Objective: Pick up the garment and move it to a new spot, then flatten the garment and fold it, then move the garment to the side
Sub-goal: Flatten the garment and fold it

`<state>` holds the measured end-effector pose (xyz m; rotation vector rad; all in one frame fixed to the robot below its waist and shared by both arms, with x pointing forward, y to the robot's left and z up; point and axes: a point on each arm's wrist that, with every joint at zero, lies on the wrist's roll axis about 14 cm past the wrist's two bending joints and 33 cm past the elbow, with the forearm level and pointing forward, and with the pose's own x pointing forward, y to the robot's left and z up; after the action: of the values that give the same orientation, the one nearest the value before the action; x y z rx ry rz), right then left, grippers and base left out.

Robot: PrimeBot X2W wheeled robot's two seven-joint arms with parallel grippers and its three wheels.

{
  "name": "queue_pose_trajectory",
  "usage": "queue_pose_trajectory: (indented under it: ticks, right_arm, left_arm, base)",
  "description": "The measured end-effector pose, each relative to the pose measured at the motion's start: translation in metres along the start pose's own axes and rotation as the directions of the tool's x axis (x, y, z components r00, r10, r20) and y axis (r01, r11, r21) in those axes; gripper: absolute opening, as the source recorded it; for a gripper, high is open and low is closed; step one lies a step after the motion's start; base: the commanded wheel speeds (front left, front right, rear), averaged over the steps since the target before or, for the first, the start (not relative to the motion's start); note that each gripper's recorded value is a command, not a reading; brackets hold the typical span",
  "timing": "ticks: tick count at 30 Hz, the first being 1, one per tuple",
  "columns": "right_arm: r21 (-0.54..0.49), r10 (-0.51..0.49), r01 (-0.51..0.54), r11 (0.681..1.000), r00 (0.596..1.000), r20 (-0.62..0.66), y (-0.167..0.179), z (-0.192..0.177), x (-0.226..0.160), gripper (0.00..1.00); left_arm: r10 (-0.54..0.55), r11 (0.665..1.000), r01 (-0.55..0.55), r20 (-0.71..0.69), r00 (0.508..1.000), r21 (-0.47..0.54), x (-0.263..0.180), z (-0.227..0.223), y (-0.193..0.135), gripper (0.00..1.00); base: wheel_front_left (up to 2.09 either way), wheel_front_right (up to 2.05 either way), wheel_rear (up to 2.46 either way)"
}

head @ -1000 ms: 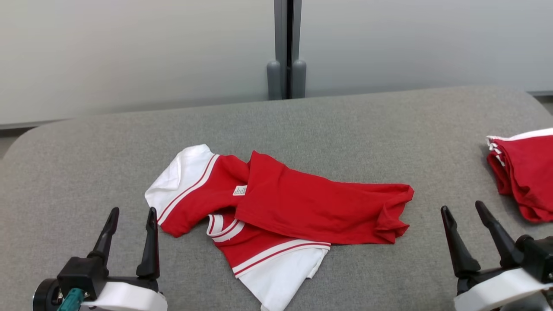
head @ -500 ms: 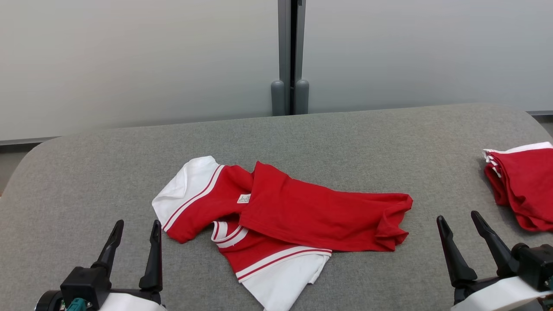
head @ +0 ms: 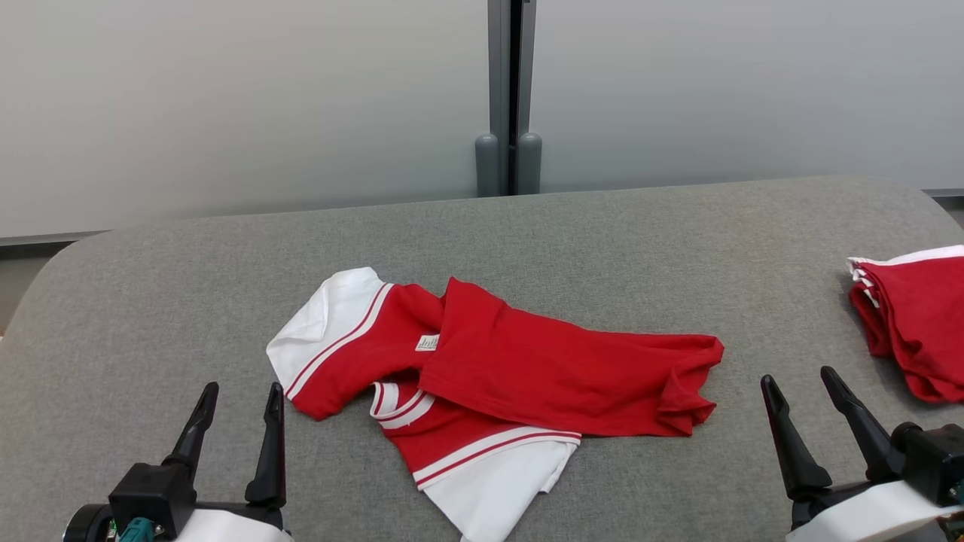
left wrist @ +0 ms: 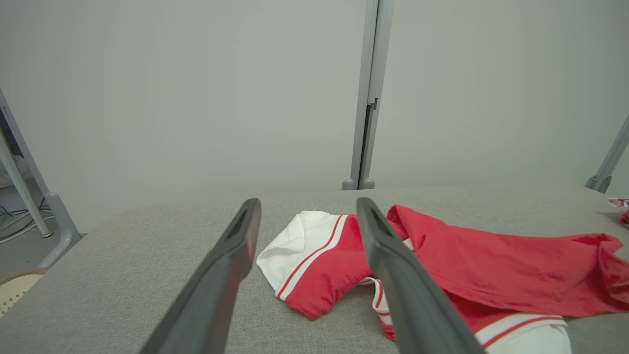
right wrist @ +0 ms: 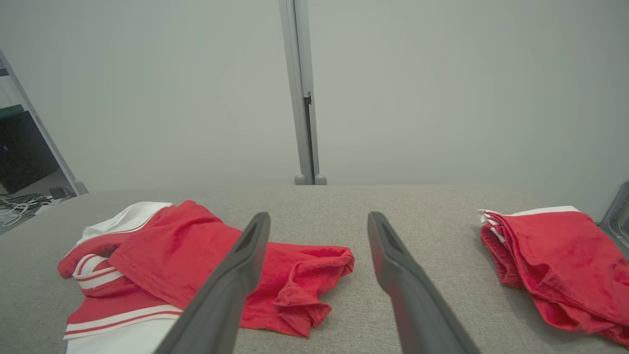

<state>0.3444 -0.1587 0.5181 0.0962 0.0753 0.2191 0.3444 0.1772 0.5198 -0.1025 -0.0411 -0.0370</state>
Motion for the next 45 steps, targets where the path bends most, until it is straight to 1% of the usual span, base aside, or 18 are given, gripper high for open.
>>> queue_pose_trajectory:
  ticks: [4,7,9,12,15,18,20,24,27,28,29,30,31,32,34,37,43,45]
  right_arm:
    - [-0.003,0.012,-0.012,1.0,1.0,-0.007,0.002,-0.002,0.004,1.0]
    - [-0.008,0.044,-0.045,0.999,0.999,-0.021,0.01,-0.004,0.012,1.0]
    - [-0.014,0.085,-0.086,0.996,0.995,-0.046,0.021,-0.01,0.021,1.0]
    - [-0.018,0.188,-0.191,0.981,0.976,-0.11,0.05,-0.027,0.037,1.0]
    - [-0.035,0.298,-0.309,0.95,0.937,-0.184,0.078,-0.047,0.054,1.0]
    - [-0.05,0.409,-0.436,0.899,0.873,-0.266,0.109,-0.07,0.067,1.0]
    - [-0.049,0.472,-0.512,0.857,0.821,-0.321,0.128,-0.087,0.074,1.0]
    - [-0.051,0.545,-0.613,0.789,0.735,-0.404,0.151,-0.117,0.088,1.0]
    - [-0.054,0.561,-0.655,0.754,0.684,-0.466,0.158,-0.139,0.095,1.0]
    - [-0.054,0.561,-0.655,0.754,0.684,-0.466,0.158,-0.139,0.095,1.0]
    - [-0.054,0.563,-0.665,0.745,0.67,-0.484,0.159,-0.145,0.097,0.92]
    - [-0.056,0.565,-0.675,0.735,0.657,-0.5,0.161,-0.151,0.099,0.47]
    - [-0.055,0.569,-0.683,0.728,0.647,-0.507,0.163,-0.154,0.1,0.09]
    - [-0.053,0.572,-0.686,0.725,0.644,-0.508,0.164,-0.155,0.103,0.0]
    - [-0.05,0.576,-0.684,0.728,0.649,-0.497,0.164,-0.154,0.109,0.0]
    - [-0.04,0.579,-0.67,0.742,0.669,-0.467,0.163,-0.147,0.115,0.0]
    - [-0.024,0.576,-0.625,0.78,0.733,-0.363,0.155,-0.118,0.129,0.0]
    - [-0.012,0.562,-0.599,0.801,0.759,-0.329,0.149,-0.108,0.134,0.0]
  left_arm:
    - [0.009,1.0,-0.009,0.002,1.0,0.002,0.001,0.0,0.001,1.0]
    - [0.009,1.0,-0.009,0.009,1.0,0.003,0.005,0.002,0.0,1.0]
    - [-0.002,1.0,0.002,0.018,1.0,0.001,0.011,0.005,-0.003,1.0]
    - [-0.015,1.0,0.015,0.04,0.999,0.002,0.023,0.01,-0.007,1.0]
    - [-0.028,1.0,0.029,0.057,0.998,-0.006,0.036,0.012,-0.013,1.0]
    - [-0.021,1.0,0.022,0.071,0.997,-0.012,0.047,0.012,-0.013,1.0]
    - [-0.003,1.0,0.004,0.071,0.997,-0.015,0.052,0.009,-0.008,1.0]
    - [0.051,0.999,-0.05,0.058,0.997,-0.018,0.056,0.0,0.007,1.0]
    - [0.087,0.996,-0.087,0.04,0.995,-0.012,0.056,-0.007,0.018,1.0]
    - [0.087,0.996,-0.087,0.04,0.995,-0.012,0.056,-0.007,0.018,1.0]
    - [0.098,0.995,-0.097,0.032,0.995,-0.01,0.055,-0.009,0.021,1.0]
    - [0.11,0.994,-0.109,0.029,0.994,-0.009,0.055,-0.011,0.025,1.0]
    - [0.119,0.993,-0.118,0.027,0.993,-0.008,0.055,-0.011,0.027,1.0]
    - [0.127,0.992,-0.127,0.025,0.992,-0.008,0.054,-0.012,0.03,1.0]
    - [0.138,0.99,-0.138,0.021,0.99,-0.009,0.053,-0.013,0.033,1.0]
    - [0.142,0.99,-0.142,0.038,0.989,-0.003,0.055,-0.009,0.035,1.0]
    - [0.126,0.992,-0.126,0.06,0.99,0.0,0.062,-0.005,0.03,1.0]
    - [0.115,0.993,-0.115,0.061,0.992,0.0,0.066,-0.006,0.027,1.0]
  base:
    - [0.0,0.0,0.0]
    - [0.0,0.0,0.0]
    - [0.0,0.0,0.0]
    - [0.0,0.0,0.0]
    - [0.0,0.0,0.0]
    - [0.0,0.0,0.0]
    - [0.0,0.0,0.0]
    - [0.0,0.0,0.0]
    - [0.0,0.0,0.0]
    - [0.0,0.0,0.0]
    - [0.0,0.0,0.0]
    - [0.0,0.0,0.0]
    - [0.0,0.0,0.0]
    - [0.0,0.0,0.0]
    - [0.0,0.0,0.0]
    - [0.0,0.0,0.0]
    - [0.0,0.0,0.0]
    - [0.0,0.0,0.0]
